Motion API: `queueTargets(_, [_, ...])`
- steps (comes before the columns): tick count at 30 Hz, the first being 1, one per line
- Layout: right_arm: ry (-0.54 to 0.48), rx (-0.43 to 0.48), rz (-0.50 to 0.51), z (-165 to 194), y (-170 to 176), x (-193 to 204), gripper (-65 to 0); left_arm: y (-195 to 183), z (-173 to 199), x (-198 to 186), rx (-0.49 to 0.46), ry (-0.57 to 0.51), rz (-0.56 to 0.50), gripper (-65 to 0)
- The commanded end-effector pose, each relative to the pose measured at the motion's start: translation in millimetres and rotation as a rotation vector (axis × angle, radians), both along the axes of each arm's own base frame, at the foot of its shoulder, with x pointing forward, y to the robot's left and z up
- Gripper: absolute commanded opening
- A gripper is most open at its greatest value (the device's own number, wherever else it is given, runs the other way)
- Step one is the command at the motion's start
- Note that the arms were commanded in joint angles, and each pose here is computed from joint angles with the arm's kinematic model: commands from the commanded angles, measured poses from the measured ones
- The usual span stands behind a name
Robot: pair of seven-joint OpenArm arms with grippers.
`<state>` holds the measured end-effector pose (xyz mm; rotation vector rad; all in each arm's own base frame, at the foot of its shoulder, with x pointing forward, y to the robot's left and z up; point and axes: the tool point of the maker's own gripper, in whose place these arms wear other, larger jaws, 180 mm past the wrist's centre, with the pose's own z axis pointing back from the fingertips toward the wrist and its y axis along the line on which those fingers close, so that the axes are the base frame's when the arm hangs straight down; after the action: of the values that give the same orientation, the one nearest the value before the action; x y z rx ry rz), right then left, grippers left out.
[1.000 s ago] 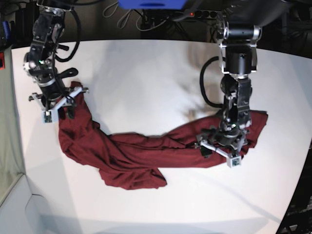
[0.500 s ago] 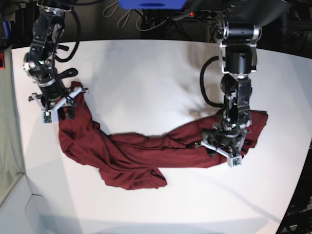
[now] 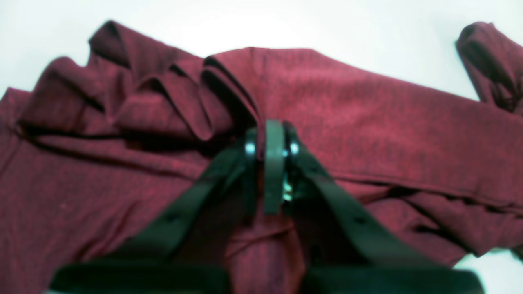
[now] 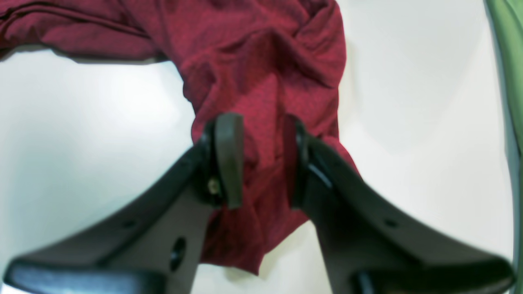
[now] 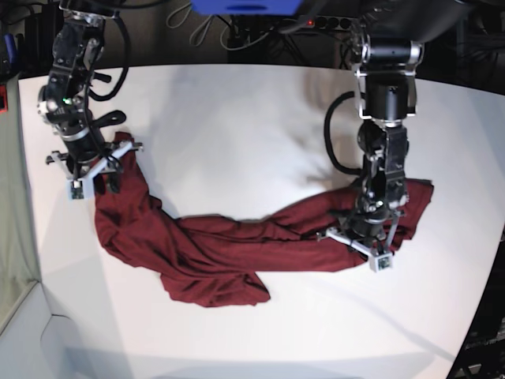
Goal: Layout the t-shirt on the table in an organized manner, then fold the t-shirt properly
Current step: 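Hold the twisted shirt with both grippers at opposite ends, then pull the shirt ends apart with both grippers to spread it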
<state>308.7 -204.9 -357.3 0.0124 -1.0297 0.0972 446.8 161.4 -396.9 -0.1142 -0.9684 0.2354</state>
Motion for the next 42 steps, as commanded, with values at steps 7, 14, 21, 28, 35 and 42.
queueTargets(7, [-0.102, -0.033, 0.006, 33, -8, 12, -47.0, 4, 69, 18, 0.021, -0.196, 0.003, -64.8])
queueTargets(14, [-0.086, -0.038, 0.006, 30, -8, 8, -46.5, 4, 80, 0, 0.035, -0.238, -0.001, -64.8])
queueTargets(21, [-0.075, -0.040, -0.020, 27, -18, 1, -46.3, 34, 73, -40, -0.016, -0.173, 0.092, -64.8])
queueTargets(28, [-0.088, -0.030, -0.014, 30, -13, 6, -38.5, 64, 83, -90, -0.147, -0.130, 0.167, -64.8])
queueTargets(35, [-0.080, -0.004, 0.044, 25, 14, 8, -37.1, 77, 95, -139, -0.235, -0.076, 0.171, -64.8])
queueTargets(42, [-0.069, 0.026, 0.101, 20, 42, 8, -37.0, 91, 70, -183, -0.233, 0.013, 0.222, -64.8])
